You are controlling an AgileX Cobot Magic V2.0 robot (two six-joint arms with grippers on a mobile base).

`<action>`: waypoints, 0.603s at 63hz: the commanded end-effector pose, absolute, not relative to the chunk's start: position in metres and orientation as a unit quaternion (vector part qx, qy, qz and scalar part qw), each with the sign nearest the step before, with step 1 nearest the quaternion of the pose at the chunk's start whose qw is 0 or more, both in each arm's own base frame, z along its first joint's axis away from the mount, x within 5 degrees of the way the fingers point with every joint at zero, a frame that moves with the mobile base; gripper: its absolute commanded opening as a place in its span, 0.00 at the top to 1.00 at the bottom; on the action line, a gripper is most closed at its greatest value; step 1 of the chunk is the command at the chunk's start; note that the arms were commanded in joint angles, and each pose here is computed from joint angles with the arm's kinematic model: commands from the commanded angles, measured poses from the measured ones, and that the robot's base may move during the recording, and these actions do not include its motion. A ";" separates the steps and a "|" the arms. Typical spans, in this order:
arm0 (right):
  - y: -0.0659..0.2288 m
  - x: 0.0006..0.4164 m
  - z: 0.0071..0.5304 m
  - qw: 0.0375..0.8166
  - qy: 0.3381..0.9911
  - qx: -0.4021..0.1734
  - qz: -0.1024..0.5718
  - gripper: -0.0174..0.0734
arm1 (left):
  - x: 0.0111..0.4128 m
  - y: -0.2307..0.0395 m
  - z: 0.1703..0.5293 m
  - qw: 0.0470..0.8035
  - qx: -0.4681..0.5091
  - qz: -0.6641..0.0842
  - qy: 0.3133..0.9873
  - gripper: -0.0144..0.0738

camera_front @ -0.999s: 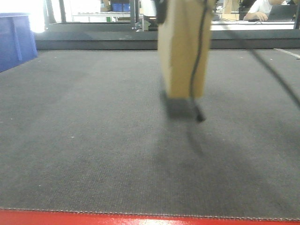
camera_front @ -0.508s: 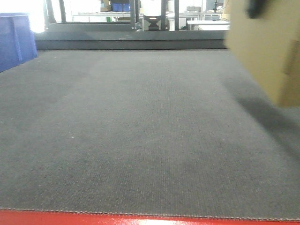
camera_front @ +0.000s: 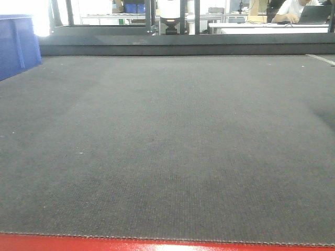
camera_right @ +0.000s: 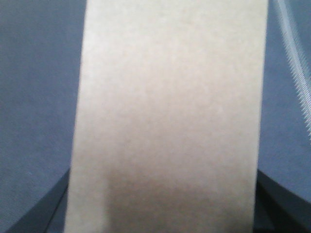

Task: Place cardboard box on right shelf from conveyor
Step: 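Hold the box raised in the right gripper and back away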

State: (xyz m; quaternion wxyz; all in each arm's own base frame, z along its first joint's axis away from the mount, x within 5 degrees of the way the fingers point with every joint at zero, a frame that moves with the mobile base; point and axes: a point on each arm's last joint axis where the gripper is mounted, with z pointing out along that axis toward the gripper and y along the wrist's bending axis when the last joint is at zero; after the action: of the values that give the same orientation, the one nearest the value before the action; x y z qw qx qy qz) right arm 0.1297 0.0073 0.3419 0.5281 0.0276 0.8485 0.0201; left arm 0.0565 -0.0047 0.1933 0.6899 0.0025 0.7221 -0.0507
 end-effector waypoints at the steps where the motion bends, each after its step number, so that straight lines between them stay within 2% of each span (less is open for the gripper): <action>1: 0.005 0.108 0.369 0.618 0.785 0.019 0.028 0.61 | 0.056 -0.004 0.203 0.724 -0.002 -0.056 0.687 0.97; 21: -0.003 0.048 0.391 0.720 0.692 0.021 0.047 0.61 | 0.056 -0.004 0.203 0.724 -0.002 -0.056 0.687 0.97; 38: -0.003 0.043 0.394 0.731 0.680 0.021 0.050 0.61 | 0.056 -0.004 0.203 0.724 -0.002 -0.056 0.687 0.97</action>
State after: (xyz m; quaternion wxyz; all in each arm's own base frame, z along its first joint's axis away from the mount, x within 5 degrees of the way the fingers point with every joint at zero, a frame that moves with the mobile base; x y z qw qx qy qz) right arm 0.0443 -0.0040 0.3760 0.6878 0.0328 0.7233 0.0512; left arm 0.0565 -0.0047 0.1933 0.6899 0.0025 0.7221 -0.0507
